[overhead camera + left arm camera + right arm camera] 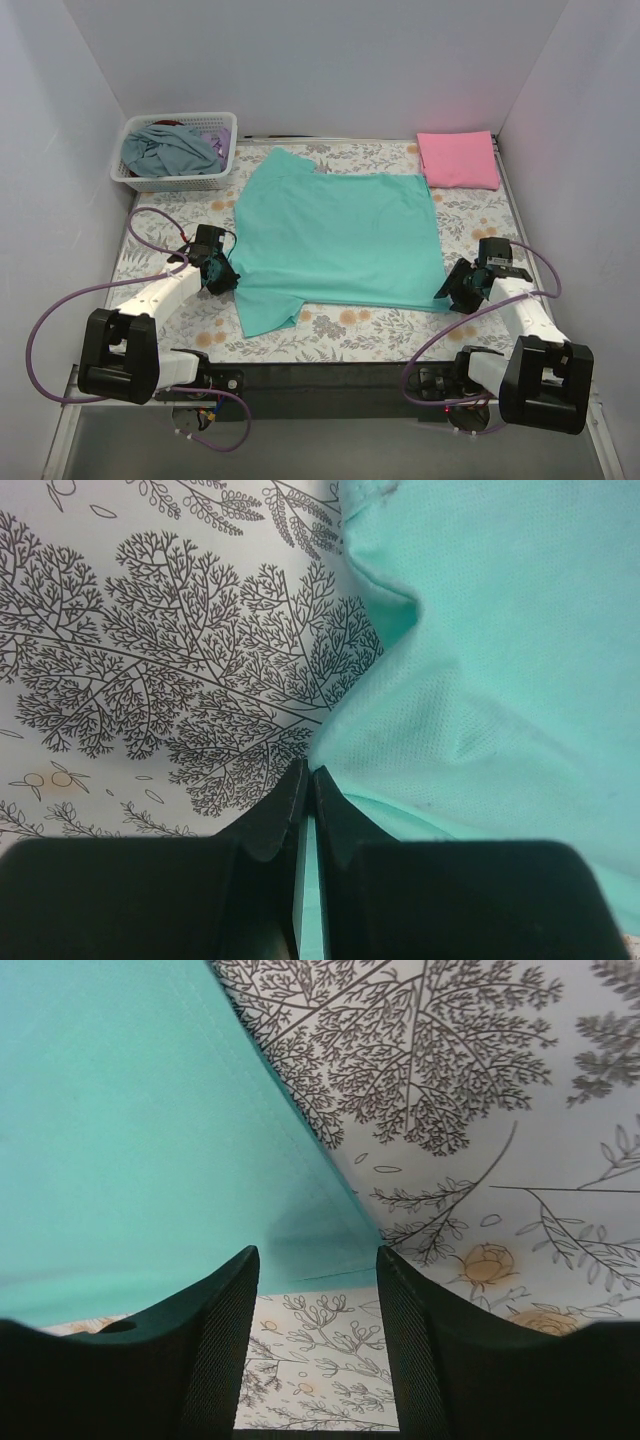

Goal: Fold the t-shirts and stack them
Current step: Fold the tshirt

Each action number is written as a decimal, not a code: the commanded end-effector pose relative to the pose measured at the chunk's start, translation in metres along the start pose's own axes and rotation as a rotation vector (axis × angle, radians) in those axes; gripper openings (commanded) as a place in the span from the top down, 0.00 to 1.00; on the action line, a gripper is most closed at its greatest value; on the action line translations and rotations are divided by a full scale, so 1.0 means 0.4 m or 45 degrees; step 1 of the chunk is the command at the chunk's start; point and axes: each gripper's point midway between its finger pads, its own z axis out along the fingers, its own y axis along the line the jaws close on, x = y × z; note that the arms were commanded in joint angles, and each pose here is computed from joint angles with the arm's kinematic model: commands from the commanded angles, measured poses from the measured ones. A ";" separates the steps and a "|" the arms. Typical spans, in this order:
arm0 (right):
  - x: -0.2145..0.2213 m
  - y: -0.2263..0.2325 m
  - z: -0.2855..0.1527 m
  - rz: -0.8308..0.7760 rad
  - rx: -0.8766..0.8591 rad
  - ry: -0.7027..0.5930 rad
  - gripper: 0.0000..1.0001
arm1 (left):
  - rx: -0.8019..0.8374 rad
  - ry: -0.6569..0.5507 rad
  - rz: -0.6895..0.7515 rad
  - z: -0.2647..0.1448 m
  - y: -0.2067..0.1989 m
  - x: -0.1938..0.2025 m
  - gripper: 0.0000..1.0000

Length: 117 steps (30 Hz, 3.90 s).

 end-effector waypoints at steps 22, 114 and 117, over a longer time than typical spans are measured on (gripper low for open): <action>-0.013 -0.026 -0.021 -0.048 0.119 -0.011 0.53 | 0.060 -0.048 0.006 -0.017 -0.025 -0.029 0.99; -0.334 0.239 -0.031 -0.426 -0.045 -0.197 0.41 | 0.068 -0.141 -0.064 -0.091 -0.160 -0.303 0.38; -0.251 0.286 -0.074 -0.604 -0.054 -0.260 0.33 | 0.063 -0.076 0.041 -0.109 -0.148 -0.141 0.35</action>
